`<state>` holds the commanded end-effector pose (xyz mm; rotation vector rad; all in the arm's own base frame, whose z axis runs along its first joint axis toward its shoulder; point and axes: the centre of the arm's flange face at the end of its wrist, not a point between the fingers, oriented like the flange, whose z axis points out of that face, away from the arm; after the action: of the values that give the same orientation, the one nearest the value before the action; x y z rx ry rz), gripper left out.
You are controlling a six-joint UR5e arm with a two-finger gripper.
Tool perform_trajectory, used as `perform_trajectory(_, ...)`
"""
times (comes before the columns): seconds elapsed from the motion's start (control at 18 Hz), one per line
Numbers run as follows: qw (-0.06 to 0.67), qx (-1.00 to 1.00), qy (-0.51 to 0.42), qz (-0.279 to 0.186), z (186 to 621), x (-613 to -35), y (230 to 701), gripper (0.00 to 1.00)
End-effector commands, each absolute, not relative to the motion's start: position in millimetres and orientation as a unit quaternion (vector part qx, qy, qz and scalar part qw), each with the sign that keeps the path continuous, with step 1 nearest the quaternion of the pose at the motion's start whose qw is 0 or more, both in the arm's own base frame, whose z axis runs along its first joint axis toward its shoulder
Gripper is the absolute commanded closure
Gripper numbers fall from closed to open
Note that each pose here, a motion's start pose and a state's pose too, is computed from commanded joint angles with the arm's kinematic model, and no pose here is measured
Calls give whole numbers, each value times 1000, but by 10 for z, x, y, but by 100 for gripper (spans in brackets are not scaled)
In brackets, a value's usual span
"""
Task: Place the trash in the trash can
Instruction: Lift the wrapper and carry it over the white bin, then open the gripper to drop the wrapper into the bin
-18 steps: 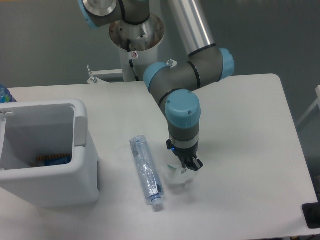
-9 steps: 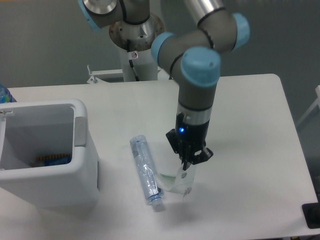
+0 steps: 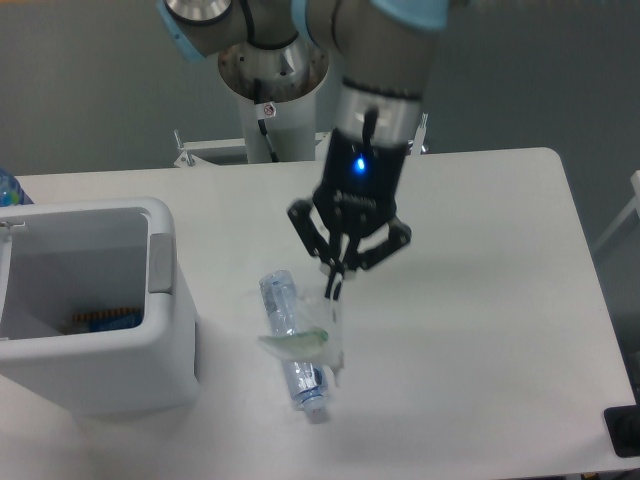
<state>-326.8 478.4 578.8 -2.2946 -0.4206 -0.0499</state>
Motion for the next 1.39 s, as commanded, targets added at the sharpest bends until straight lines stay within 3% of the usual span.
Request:
perform_trajectory(0.22, 421, -893, -151, -40, 6112, -2818, 4780, 100)
perform_trajectory(0.5, 395, -910, -87, -92, 5837, -1944, 5227, 100)
perform_trajectory(0.67, 378, -916, -75, -109, 5623, -1736, 5256, 100)
perform_trajectory(0.78, 370, -920, -58, -117, 5534, -1573, 5340, 88)
perform_trajectory(0.83, 367, -921, -56, -119, 5496, -1542, 5341, 73)
perform_trajectory(0.94, 370, -921, -48, -114, 5509, -1552, 5352, 11)
perform_trajectory(1.0, 373, -920, -53, -113, 5530, -1558, 5345, 0)
perform_trajectory(1.39, 375, -913, -114, -114, 5581, -1866, 5269, 0)
